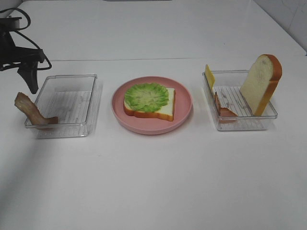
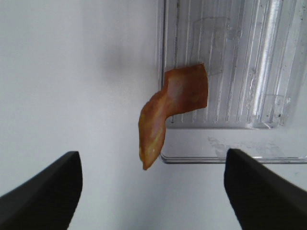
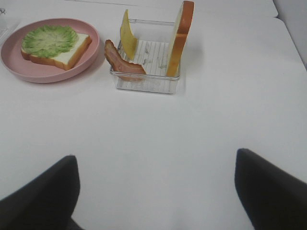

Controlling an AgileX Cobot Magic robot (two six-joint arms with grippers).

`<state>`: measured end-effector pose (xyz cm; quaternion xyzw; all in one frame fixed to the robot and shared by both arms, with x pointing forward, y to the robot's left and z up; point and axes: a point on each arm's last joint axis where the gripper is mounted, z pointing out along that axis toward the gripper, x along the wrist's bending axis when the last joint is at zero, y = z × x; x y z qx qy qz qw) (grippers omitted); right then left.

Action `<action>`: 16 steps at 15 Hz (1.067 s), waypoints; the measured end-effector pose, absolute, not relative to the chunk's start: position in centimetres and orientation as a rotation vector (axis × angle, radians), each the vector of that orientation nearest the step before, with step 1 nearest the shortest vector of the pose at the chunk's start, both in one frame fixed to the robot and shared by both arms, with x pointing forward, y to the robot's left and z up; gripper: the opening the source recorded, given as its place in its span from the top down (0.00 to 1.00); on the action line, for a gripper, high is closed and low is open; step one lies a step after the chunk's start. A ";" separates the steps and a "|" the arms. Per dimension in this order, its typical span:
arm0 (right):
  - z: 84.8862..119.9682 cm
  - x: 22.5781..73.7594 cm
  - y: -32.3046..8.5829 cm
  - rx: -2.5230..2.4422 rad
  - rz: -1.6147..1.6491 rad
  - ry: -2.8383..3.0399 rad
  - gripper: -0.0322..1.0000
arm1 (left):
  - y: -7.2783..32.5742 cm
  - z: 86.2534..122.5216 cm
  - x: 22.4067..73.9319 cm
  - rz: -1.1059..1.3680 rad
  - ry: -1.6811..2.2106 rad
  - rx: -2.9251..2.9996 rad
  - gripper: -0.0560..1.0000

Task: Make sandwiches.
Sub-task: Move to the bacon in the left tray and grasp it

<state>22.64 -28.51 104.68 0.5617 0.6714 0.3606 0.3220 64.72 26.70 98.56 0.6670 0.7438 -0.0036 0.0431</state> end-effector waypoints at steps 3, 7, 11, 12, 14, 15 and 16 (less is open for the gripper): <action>104.7 22.6 -28.5 1.475 0.950 1.764 0.17 | 26.6 96.6 65.2 -0.046 2.296 2.048 0.23; 104.7 22.6 -28.4 1.476 0.956 1.765 0.17 | 26.5 94.9 65.7 -0.068 2.307 2.052 0.30; 104.7 22.6 -28.4 1.476 0.957 1.766 0.17 | 26.5 94.4 65.9 -0.054 2.300 2.045 0.56; 104.7 22.6 -28.4 1.476 0.957 1.766 0.17 | 26.5 94.4 65.9 -0.054 2.300 2.045 0.64; 104.7 22.6 -28.4 1.476 0.957 1.766 0.17 | 26.5 94.4 66.0 -0.052 2.299 2.044 0.82; 104.7 22.6 -28.4 1.476 0.957 1.766 0.17 | 26.5 94.4 66.0 -0.052 2.299 2.044 0.90; 104.7 22.6 -28.4 1.476 0.957 1.766 0.17 | 26.5 94.4 66.0 -0.054 2.298 2.043 0.94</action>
